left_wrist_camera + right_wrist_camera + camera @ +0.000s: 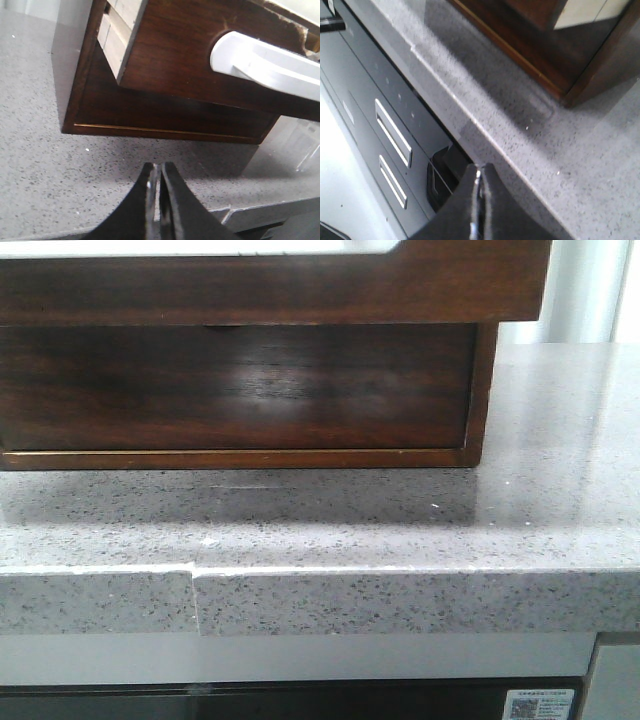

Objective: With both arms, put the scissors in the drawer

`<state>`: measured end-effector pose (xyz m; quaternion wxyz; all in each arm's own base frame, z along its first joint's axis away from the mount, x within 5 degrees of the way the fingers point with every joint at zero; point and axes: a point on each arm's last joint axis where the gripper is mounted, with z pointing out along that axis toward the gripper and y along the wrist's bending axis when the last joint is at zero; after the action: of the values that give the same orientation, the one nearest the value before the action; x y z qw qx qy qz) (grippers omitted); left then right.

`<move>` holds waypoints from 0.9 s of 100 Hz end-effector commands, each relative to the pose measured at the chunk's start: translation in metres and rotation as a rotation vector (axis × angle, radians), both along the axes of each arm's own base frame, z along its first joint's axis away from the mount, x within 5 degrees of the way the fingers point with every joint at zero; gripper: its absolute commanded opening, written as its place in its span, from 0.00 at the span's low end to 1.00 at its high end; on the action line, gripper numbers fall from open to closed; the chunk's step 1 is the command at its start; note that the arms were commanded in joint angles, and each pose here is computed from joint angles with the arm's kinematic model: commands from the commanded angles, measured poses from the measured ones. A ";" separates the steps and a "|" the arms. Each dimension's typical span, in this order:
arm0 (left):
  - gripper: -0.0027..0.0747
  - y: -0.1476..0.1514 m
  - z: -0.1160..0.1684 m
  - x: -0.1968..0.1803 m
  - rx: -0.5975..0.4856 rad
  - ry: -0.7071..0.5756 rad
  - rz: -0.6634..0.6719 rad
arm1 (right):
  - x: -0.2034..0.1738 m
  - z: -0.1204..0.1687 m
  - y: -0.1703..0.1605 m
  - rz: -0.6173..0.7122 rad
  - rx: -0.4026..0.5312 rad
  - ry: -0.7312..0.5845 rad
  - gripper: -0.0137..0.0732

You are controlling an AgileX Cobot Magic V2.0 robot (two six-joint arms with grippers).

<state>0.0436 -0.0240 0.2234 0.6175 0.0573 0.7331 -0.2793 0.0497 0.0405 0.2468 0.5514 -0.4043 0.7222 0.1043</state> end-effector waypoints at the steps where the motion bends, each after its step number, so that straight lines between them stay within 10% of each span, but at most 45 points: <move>1: 0.01 0.001 0.017 -0.005 -0.096 -0.084 -0.014 | 0.001 0.013 0.001 0.002 0.057 -0.062 0.09; 90: 0.01 0.008 -0.019 0.009 0.036 -0.170 0.203 | 0.001 0.013 0.001 0.002 0.057 -0.062 0.09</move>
<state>0.0529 -0.0188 0.2008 0.6612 0.0382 0.7213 -0.2026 0.0496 0.0405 0.2466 0.5501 -0.4031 0.7237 0.1054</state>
